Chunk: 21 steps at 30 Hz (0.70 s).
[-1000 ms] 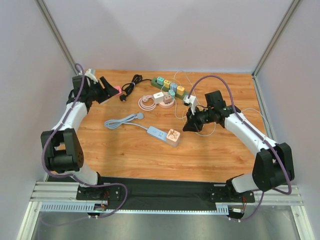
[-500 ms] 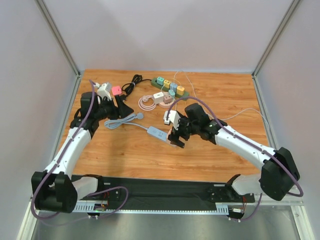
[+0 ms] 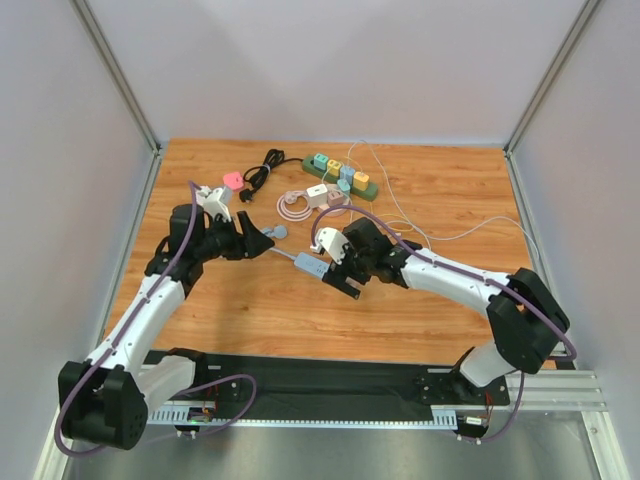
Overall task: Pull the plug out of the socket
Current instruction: Remove the plug from the socket.
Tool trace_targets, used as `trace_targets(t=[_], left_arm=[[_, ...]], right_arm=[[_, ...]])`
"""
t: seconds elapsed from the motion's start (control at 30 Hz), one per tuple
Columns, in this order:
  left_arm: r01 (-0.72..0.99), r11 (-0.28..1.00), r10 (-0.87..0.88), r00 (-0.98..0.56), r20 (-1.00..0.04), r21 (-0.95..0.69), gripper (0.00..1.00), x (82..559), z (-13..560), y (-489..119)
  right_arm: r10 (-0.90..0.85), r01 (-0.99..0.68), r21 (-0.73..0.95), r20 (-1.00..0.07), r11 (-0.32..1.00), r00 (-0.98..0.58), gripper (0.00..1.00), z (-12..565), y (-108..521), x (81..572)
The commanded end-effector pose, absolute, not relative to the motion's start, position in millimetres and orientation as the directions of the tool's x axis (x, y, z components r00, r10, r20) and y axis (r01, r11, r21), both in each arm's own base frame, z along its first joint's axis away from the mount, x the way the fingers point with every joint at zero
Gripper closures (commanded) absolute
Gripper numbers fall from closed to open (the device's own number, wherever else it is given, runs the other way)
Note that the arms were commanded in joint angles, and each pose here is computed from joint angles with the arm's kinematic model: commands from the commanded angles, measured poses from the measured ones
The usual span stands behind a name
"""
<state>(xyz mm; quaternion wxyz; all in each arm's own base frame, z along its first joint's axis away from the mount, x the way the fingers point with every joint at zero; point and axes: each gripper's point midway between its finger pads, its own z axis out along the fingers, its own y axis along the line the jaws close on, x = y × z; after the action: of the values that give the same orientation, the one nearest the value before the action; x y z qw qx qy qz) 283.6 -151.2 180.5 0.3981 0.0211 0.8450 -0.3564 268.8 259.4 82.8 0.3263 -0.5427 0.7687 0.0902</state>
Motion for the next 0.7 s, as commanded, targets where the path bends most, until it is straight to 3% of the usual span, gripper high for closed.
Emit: trace_targets(t=[0.0, 0.53, 0.57, 0.67], left_arm=[[0.344, 0.727, -0.246, -0.677, -0.693, -0.594, 0.29, 285.6, 184.5, -160.2], [0.36, 0.626, -0.224, -0.766, -0.602, -0.692, 0.32, 291.7, 158.8, -213.4], [0.345, 0.621, -0.229, -0.779, -0.584, -0.704, 0.33, 293.0, 154.6, -215.5], [0.328, 0.588, -0.246, -0.798, -0.55, -0.739, 0.35, 297.7, 150.3, -226.3]], right_arm=[[-0.75, -0.872, -0.217, -0.623, 0.438, -0.221, 0.02, 91.6, 268.5, 279.3], [-0.744, -0.896, -0.145, -0.62, 0.42, -0.248, 0.27, 77.1, 279.5, 273.0], [-0.745, -0.896, -0.143, -0.618, 0.421, -0.251, 0.29, 75.9, 279.4, 272.9], [-0.744, -0.895, -0.139, -0.618, 0.423, -0.256, 0.52, 76.0, 280.7, 273.5]])
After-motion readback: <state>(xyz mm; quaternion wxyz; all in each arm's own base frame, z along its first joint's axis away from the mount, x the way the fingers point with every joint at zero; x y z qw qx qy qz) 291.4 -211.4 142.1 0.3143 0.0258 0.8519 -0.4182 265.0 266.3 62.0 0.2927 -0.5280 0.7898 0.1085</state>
